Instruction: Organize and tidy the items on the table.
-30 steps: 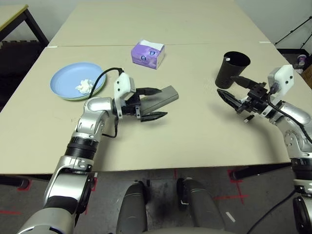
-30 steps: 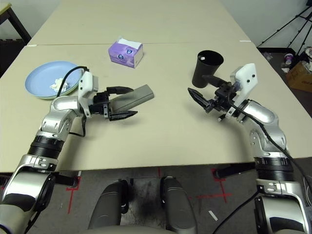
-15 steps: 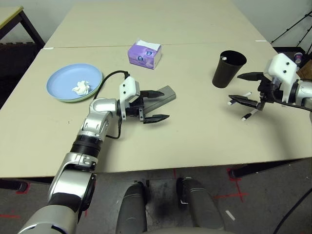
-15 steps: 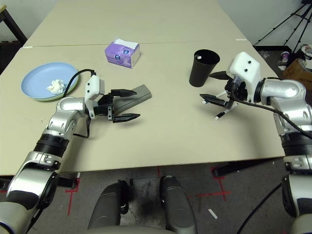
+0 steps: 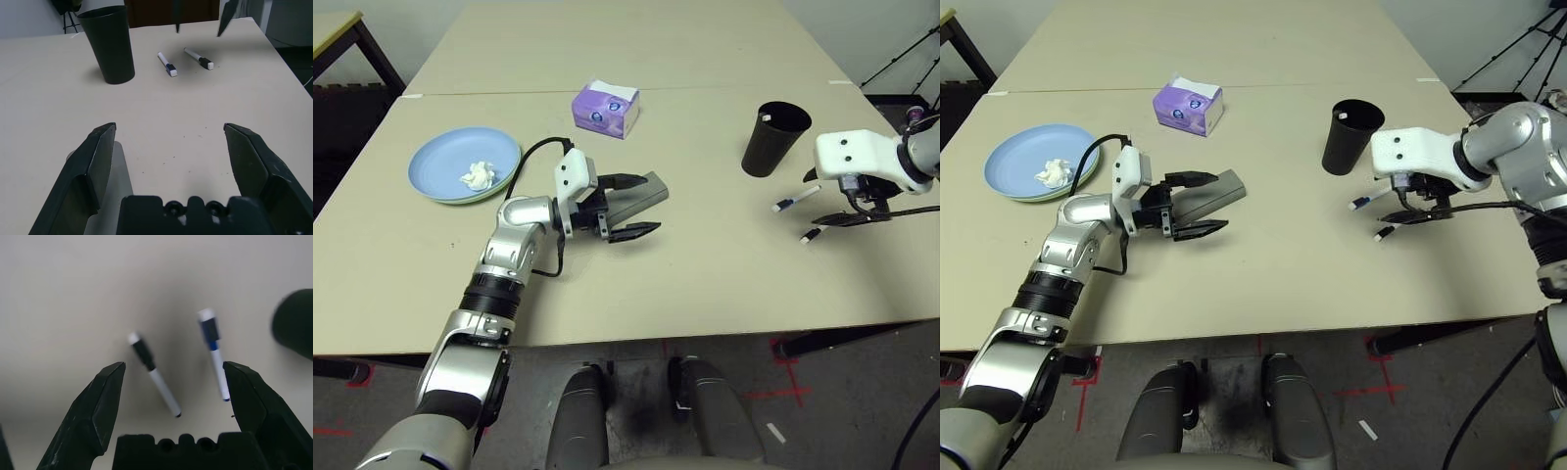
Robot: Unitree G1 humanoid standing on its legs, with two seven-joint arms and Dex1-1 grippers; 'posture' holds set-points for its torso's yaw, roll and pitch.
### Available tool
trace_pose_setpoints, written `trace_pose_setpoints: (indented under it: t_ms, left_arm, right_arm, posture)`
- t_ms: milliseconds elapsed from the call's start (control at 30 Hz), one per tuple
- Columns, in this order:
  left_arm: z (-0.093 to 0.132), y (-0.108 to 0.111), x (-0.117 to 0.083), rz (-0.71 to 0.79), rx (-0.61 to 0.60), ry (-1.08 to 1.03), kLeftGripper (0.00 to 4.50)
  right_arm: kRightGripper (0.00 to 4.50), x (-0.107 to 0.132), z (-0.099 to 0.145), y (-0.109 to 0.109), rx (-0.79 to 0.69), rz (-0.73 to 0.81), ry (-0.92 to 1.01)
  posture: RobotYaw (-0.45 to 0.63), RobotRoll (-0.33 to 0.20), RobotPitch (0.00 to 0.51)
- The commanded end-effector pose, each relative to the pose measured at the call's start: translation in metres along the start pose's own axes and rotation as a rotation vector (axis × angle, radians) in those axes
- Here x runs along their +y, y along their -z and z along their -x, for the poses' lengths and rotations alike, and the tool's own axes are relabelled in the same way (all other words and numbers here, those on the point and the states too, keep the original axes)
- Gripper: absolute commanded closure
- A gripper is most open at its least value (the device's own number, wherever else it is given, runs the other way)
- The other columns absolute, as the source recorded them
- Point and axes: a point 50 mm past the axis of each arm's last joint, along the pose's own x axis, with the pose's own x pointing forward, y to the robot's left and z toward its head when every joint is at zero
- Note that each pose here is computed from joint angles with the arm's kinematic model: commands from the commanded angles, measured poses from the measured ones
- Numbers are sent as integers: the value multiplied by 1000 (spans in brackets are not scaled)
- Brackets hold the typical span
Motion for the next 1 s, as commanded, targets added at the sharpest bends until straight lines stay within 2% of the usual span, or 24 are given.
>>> trace_pose_setpoints:
  t_ms: [33, 233, 667, 1000]
  left_arm:
    - [-1, -2, -3, -4, -5, 11, 16]
    - [0, -8, -1, -7, -12, 9, 16]
    - [7, -10, -2, 17, -16, -46, 16]
    - [8, -9, -5, 25, -8, -62, 16]
  right_arm:
    - [0, 4, -3, 1, 65, 92, -75]
    - [0, 6, -16, -2, 71, 236, -97]
    - [0, 3, -35, 1, 107, 346, -122]
    - [0, 2, -40, 1, 103, 370, -156]
  posture:
    - [-87, 0, 166]
    - [-82, 0, 183]
    - [-54, 0, 195]
    - [-45, 0, 214]
